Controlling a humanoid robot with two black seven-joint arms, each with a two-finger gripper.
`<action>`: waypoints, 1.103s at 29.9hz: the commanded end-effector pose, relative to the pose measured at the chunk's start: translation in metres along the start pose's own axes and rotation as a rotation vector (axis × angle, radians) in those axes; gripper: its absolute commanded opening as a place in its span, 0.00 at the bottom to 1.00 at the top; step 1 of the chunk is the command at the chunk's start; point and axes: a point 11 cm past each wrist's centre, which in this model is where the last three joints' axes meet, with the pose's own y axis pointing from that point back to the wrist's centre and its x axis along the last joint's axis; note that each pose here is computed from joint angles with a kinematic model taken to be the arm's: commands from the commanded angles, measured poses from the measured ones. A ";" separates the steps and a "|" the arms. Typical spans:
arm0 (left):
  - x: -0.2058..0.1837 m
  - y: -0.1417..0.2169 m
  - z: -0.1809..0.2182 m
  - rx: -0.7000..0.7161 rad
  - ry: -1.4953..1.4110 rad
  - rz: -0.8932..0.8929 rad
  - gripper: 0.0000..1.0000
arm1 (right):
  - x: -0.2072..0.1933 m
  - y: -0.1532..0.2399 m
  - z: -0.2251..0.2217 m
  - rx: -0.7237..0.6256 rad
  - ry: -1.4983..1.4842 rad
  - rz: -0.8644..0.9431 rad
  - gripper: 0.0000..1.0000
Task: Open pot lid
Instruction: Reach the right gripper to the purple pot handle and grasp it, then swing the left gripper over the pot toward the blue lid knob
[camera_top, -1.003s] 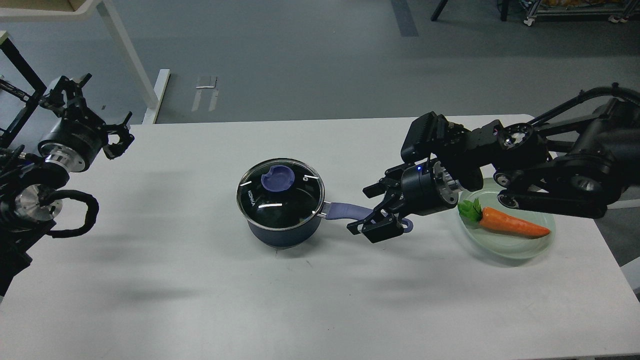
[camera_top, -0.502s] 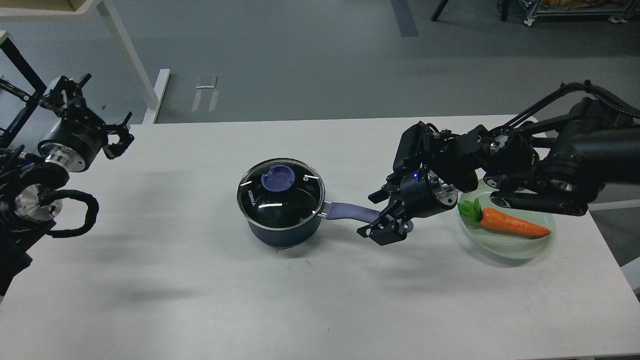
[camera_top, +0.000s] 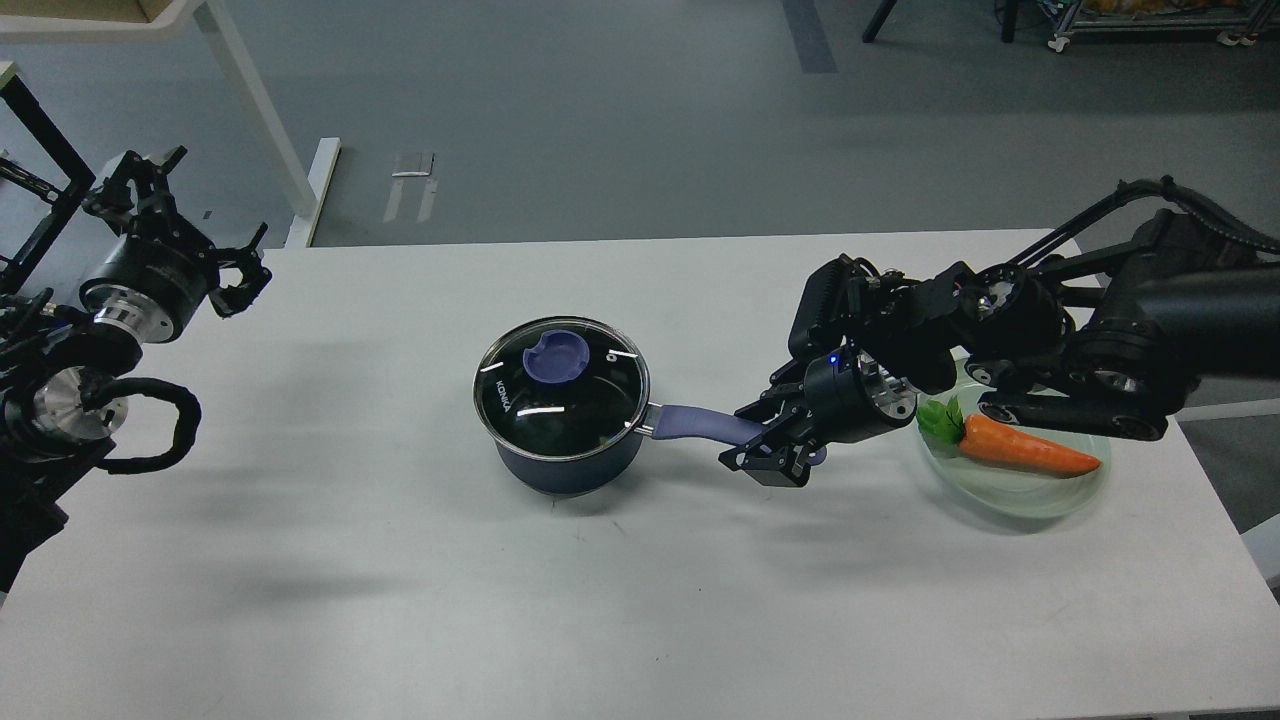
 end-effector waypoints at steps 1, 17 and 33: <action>-0.002 -0.001 0.001 0.004 -0.017 -0.010 1.00 | 0.000 0.000 0.001 -0.004 0.001 0.000 0.43; -0.104 -0.019 0.014 0.035 -0.448 -0.390 0.99 | 0.000 0.002 0.004 -0.015 -0.002 0.003 0.23; -0.261 0.031 -0.091 -0.090 -1.544 -1.169 0.99 | 0.005 0.006 0.009 -0.032 0.001 0.014 0.23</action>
